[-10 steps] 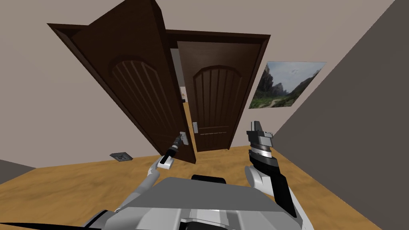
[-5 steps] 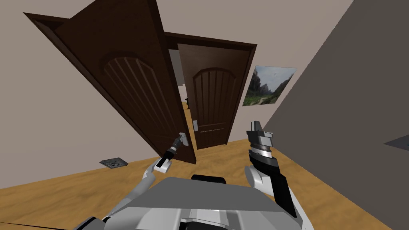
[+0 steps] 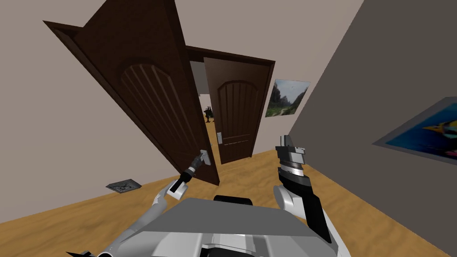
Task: Pull the door open
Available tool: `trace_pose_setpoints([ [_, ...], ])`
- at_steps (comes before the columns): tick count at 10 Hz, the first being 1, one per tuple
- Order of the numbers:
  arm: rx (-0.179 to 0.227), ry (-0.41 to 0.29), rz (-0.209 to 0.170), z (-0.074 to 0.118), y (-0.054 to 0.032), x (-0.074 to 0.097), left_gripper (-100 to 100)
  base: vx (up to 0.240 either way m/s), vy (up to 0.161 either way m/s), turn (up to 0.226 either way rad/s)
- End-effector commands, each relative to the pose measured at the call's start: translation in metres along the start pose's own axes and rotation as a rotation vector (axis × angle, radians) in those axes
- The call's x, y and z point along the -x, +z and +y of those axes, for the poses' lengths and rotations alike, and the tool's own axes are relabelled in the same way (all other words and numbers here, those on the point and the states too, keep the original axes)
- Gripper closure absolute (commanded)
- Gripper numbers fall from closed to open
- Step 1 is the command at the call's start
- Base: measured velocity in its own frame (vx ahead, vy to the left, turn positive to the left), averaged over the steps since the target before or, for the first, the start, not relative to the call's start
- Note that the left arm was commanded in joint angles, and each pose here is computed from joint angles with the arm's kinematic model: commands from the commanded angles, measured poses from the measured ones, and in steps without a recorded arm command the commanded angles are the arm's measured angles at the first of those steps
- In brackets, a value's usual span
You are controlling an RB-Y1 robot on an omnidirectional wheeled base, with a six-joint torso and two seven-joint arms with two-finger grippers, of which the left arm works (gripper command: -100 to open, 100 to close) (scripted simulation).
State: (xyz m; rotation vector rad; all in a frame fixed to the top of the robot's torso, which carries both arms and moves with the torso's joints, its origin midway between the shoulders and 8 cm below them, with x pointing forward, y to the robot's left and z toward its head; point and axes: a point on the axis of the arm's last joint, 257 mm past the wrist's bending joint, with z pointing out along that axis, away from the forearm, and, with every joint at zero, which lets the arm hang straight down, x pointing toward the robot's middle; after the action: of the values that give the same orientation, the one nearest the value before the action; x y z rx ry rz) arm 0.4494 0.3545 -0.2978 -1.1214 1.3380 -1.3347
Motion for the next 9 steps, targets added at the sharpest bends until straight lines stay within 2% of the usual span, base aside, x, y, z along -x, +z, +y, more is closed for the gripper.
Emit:
trace_pose_setpoints([
  [1,0.000,0.000,0.000,0.000,0.0000,0.000,100,-0.091,0.055,-0.052],
  [2,0.002,-0.002,0.023,0.002,-0.0081,-0.002,100,-0.193,0.089,-0.186],
  [6,-0.001,0.000,0.067,0.000,-0.0236,-0.001,100,-0.233,0.143,-0.156],
  [9,-0.001,-0.001,0.097,-0.001,-0.0341,-0.001,100,-0.195,0.109,-0.121],
])
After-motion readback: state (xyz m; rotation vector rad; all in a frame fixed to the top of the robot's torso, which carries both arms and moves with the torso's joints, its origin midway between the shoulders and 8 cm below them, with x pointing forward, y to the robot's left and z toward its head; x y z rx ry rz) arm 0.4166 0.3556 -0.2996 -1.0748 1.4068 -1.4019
